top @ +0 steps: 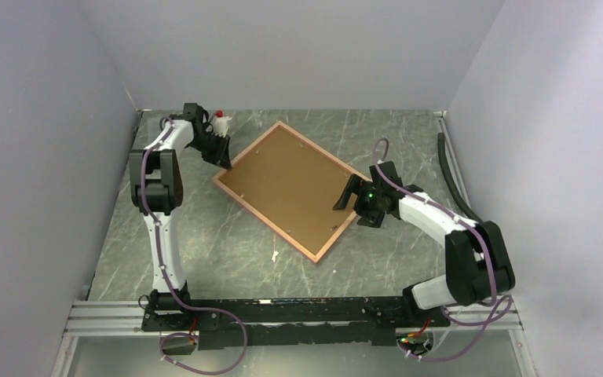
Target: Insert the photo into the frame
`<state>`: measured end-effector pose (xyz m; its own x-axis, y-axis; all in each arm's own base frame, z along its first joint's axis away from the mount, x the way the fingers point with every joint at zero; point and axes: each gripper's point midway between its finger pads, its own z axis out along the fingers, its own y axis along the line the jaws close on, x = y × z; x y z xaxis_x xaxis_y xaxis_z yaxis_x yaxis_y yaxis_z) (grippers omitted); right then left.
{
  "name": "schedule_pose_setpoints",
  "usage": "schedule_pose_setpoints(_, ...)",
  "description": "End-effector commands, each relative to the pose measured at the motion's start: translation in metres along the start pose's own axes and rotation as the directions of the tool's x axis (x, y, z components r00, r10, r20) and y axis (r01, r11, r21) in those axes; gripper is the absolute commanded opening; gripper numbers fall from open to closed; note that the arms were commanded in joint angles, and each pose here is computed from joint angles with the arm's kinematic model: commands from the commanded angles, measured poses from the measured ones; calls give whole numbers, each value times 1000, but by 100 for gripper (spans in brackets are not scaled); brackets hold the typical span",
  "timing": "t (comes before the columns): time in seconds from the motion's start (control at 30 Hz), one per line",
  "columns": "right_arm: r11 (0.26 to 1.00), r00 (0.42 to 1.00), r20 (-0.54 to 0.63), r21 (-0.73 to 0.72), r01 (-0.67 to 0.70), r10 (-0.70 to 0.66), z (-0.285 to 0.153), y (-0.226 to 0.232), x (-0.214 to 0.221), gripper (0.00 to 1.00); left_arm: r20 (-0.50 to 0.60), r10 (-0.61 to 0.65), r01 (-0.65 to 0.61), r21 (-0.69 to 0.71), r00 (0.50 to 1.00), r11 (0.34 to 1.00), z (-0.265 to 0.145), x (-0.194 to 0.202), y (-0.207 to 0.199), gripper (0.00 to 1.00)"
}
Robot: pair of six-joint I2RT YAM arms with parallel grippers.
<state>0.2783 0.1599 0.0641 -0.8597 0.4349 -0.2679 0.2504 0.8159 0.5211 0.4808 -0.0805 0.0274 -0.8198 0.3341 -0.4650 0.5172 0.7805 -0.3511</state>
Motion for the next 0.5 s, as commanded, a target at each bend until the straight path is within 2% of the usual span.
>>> schedule_pose_setpoints(0.0, 998, 998, 53, -52, 34, -31, 10, 18, -28, 100, 17, -20, 19, 73, 1000, 997, -14, 6, -31, 8)
schedule_pose_setpoints(0.07, 999, 998, 46, -34, 41, -39, 16, 16, -34, 100, 16, -21, 20, 90, 1000, 996, -16, 18, -40, 5)
schedule_pose_setpoints(0.47, 998, 993, 102, 22, 56, -58, 18, 5, -79, 100, -83, -39, 58, 236, 996, 970, -44, 96, -108, 4)
